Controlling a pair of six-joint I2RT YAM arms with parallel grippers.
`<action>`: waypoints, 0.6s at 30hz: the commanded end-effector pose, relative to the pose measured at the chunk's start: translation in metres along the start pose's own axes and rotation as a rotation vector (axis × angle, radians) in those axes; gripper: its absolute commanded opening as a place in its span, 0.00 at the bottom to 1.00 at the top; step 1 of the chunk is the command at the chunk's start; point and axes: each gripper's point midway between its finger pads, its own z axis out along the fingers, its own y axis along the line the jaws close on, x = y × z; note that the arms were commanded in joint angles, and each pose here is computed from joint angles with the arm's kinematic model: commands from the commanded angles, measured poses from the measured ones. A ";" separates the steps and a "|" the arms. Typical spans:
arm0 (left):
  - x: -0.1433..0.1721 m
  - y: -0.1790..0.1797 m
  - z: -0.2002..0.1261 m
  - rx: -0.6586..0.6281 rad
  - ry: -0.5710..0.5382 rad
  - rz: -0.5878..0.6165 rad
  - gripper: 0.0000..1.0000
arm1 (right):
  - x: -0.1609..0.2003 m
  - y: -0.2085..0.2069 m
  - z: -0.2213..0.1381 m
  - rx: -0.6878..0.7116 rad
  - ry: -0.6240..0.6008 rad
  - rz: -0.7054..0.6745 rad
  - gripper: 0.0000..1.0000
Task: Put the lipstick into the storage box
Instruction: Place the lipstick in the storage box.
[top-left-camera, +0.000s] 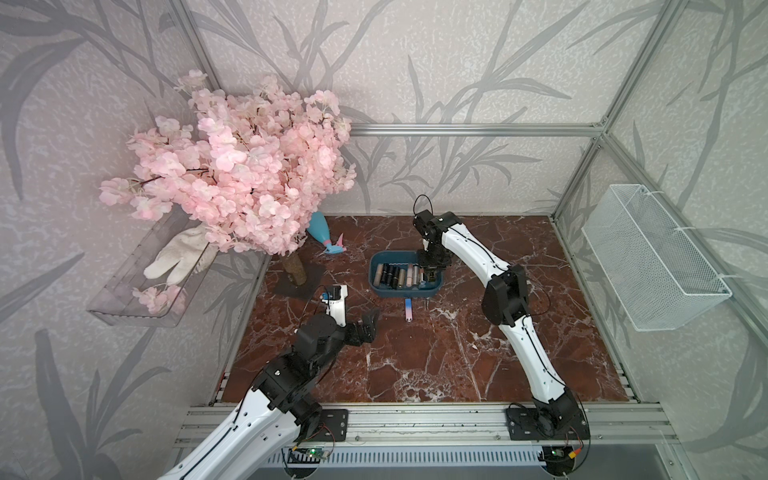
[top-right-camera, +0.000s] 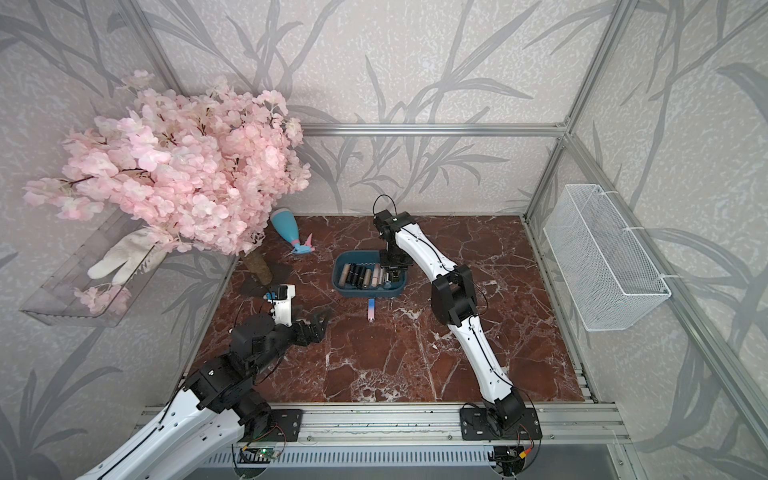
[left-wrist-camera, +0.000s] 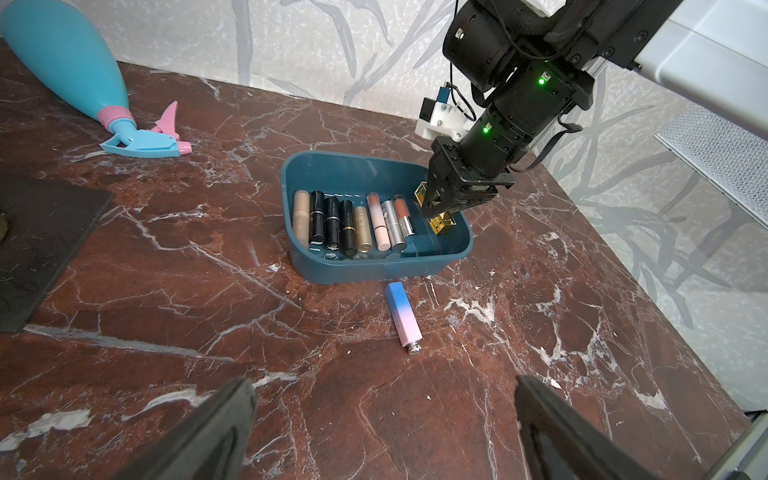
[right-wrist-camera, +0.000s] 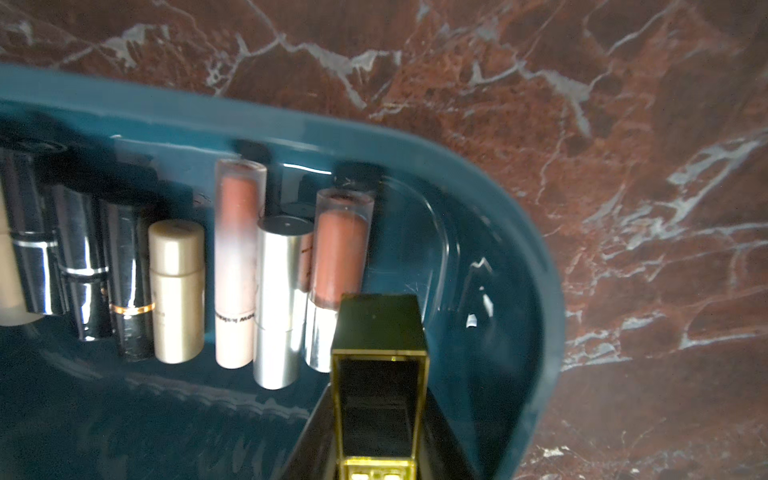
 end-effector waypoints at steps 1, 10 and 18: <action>-0.011 -0.001 -0.006 -0.005 -0.024 0.014 1.00 | 0.005 -0.002 0.015 0.020 0.038 0.013 0.10; -0.010 0.003 -0.005 -0.018 -0.023 0.015 1.00 | 0.006 0.000 0.030 0.010 0.062 0.015 0.13; -0.010 0.004 -0.003 -0.027 -0.023 0.014 1.00 | 0.002 0.008 0.030 -0.029 0.050 0.009 0.21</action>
